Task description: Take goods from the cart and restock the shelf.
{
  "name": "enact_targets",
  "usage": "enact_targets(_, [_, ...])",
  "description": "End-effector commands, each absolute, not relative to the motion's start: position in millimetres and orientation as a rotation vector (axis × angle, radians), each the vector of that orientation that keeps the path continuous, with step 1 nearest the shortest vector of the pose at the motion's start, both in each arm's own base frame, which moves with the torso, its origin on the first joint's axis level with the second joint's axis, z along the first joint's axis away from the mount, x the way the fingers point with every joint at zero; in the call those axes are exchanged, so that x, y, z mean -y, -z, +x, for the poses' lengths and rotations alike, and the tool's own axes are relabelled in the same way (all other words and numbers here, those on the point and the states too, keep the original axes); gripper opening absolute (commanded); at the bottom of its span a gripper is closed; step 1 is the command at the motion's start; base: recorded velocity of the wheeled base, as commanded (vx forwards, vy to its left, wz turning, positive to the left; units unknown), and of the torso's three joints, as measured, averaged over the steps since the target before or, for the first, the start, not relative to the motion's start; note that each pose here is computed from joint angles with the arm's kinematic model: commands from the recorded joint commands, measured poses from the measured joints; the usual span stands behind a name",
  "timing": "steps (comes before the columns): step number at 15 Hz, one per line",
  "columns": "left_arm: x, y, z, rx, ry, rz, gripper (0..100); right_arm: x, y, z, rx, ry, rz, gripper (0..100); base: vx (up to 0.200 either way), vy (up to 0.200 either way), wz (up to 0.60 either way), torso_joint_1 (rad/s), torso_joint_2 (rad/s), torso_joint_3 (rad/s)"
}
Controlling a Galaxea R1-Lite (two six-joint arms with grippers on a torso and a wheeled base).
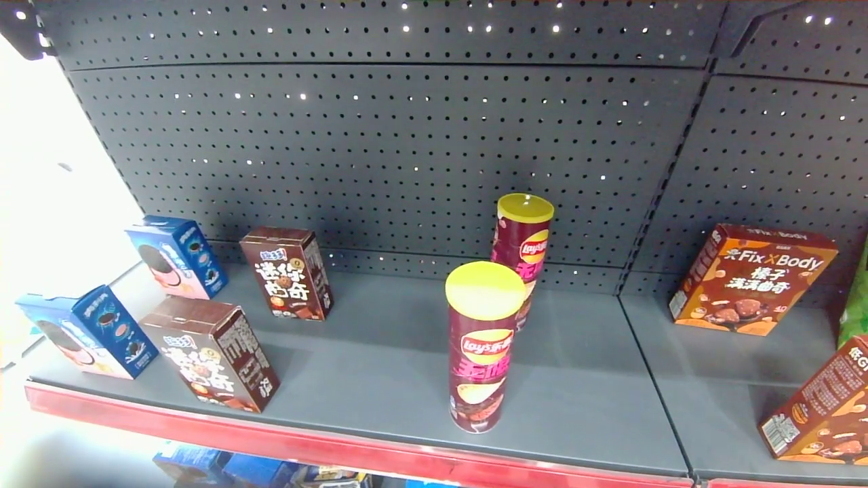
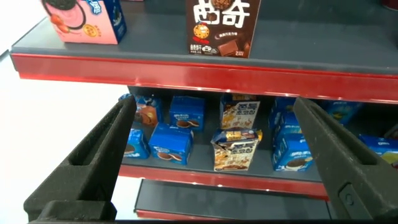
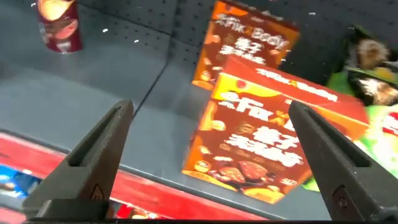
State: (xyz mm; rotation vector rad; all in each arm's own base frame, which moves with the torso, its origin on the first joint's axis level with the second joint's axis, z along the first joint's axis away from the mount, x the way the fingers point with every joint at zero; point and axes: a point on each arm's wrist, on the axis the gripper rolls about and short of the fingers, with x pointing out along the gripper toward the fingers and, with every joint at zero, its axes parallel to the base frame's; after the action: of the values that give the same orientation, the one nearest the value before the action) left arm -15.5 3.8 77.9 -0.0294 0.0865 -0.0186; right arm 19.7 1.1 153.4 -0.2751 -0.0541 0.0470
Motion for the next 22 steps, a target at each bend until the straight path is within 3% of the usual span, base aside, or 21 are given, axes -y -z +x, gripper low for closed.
enact_targets(1, [-4, -78, -15, -0.087, 0.017, -0.029, 100, -1, -153, 21, 0.046, -0.043, -0.276, 100, 0.0, 0.0, -0.6, -0.002, 0.01, -0.002])
enact_targets(8, [-4, -78, -15, -0.087, 0.02, -0.029, 100, -2, -152, 20, 0.053, -0.086, -0.252, 100, 0.0, 0.0, -0.09, 0.0, 0.0, 0.0])
enact_targets(12, [-4, -78, -15, -0.087, 0.018, -0.03, 100, -4, -141, 6, 0.073, -0.223, -0.072, 100, 0.0, 0.0, 0.0, 0.0, 0.0, 0.0])
enact_targets(17, [-4, -78, -15, -0.087, 0.018, -0.03, 100, -5, -100, -12, 0.074, -0.125, 0.042, 100, 0.0, 0.0, 0.0, 0.0, 0.0, 0.0])
enact_targets(22, [-4, -78, -15, -0.087, 0.018, -0.03, 100, -2, -86, -17, 0.011, -0.036, 0.049, 100, 0.0, 0.0, 0.0, 0.0, 0.0, 0.0])
